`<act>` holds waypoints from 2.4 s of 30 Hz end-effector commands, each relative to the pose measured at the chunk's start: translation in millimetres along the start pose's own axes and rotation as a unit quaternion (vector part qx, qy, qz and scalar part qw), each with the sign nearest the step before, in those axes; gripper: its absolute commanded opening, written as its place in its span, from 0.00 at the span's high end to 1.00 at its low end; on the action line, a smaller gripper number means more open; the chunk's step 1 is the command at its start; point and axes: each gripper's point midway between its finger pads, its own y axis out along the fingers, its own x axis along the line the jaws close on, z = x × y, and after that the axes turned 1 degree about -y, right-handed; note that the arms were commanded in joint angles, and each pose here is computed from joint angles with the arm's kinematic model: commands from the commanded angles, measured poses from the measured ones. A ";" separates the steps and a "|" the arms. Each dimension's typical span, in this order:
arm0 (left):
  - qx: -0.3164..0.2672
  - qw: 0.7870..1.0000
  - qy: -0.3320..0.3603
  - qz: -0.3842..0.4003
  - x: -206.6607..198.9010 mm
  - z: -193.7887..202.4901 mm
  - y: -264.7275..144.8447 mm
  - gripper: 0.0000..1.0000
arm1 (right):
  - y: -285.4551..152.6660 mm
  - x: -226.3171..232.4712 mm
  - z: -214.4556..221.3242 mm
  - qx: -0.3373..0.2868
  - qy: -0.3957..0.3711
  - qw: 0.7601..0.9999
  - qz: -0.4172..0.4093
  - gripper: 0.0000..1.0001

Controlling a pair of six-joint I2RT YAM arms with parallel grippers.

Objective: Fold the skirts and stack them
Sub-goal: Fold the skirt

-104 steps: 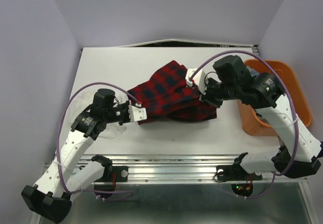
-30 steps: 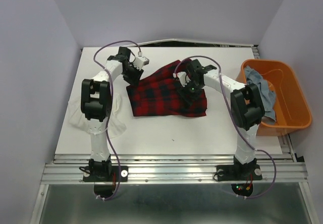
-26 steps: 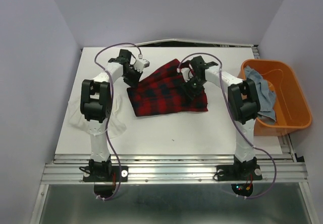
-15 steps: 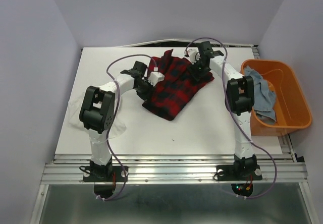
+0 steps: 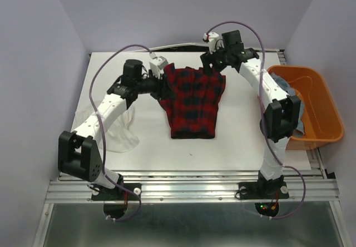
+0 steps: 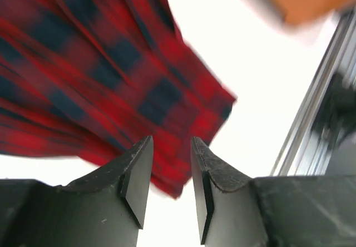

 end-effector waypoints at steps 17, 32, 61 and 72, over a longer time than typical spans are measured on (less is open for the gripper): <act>-0.096 0.947 -0.285 -0.115 128.8 19.9 26.2 0.92 | 78.2 131.1 -58.0 -0.075 0.193 0.968 -0.141 0.30; -0.042 0.928 -0.340 -0.145 177.0 71.1 59.8 1.00 | 129.7 170.7 -68.6 -0.107 0.215 0.947 -0.213 0.97; -0.049 0.949 -0.288 -0.121 147.7 45.0 35.8 0.98 | 82.3 206.7 -83.4 -0.098 0.208 0.935 -0.271 0.39; -0.080 0.965 -0.248 -0.034 57.3 42.0 2.1 0.90 | 4.0 225.4 31.2 0.047 0.214 0.943 -0.252 0.47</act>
